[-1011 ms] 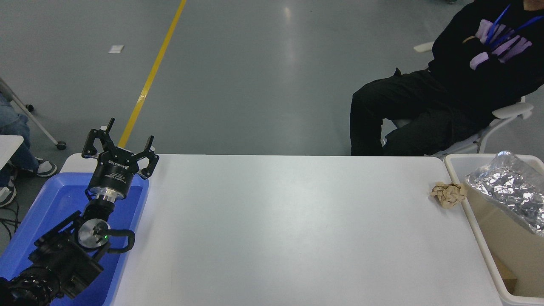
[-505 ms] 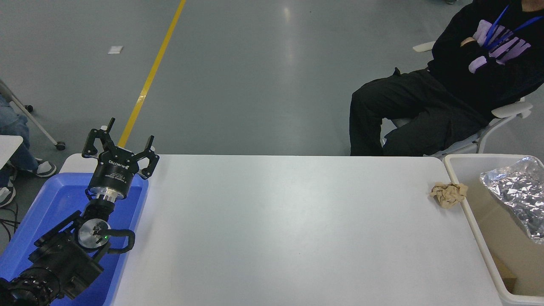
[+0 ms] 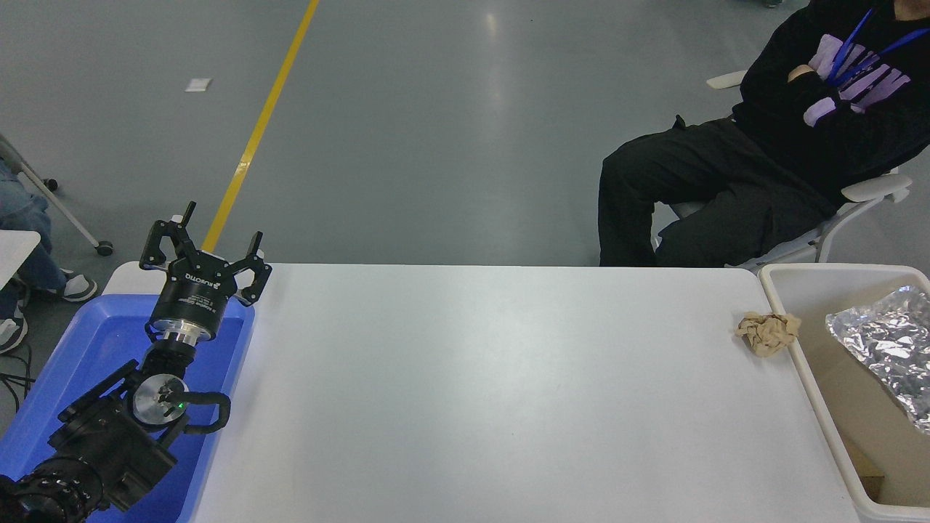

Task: Pick up foil plate and place in dustbin

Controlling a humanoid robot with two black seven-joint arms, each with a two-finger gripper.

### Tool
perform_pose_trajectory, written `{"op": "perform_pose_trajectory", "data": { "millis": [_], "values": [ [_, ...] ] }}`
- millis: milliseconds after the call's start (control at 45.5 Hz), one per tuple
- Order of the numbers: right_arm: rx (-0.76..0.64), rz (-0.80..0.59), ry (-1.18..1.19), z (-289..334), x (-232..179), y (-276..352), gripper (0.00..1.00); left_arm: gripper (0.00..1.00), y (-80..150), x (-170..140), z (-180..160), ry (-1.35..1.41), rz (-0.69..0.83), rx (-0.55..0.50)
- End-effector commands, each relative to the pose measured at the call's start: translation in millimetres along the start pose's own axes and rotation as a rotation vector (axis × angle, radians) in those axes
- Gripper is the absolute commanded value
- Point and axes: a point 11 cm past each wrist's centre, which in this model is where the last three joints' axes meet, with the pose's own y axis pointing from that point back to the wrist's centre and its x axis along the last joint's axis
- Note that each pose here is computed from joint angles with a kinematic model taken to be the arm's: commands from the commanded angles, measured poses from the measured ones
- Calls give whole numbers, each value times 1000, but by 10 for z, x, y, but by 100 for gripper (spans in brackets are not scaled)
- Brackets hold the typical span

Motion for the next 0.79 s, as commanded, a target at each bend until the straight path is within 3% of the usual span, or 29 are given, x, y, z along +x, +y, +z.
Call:
{"op": "perform_pose_trajectory", "data": {
  "millis": [0, 176, 330, 769],
  "values": [
    [-1, 64, -10, 6, 34, 3, 97, 98, 1, 2, 0, -1, 0, 1],
    [22, 24, 18, -202, 92, 45, 100, 98, -1, -2, -1, -1, -1, 1],
    [26, -62, 224, -329, 236, 209, 100, 98, -1, -2, -2, -1, -1, 1],
    [54, -346, 709, -1300, 238, 1410, 100, 98, 0, -4, -7, -2, -3, 5]
  ]
}}
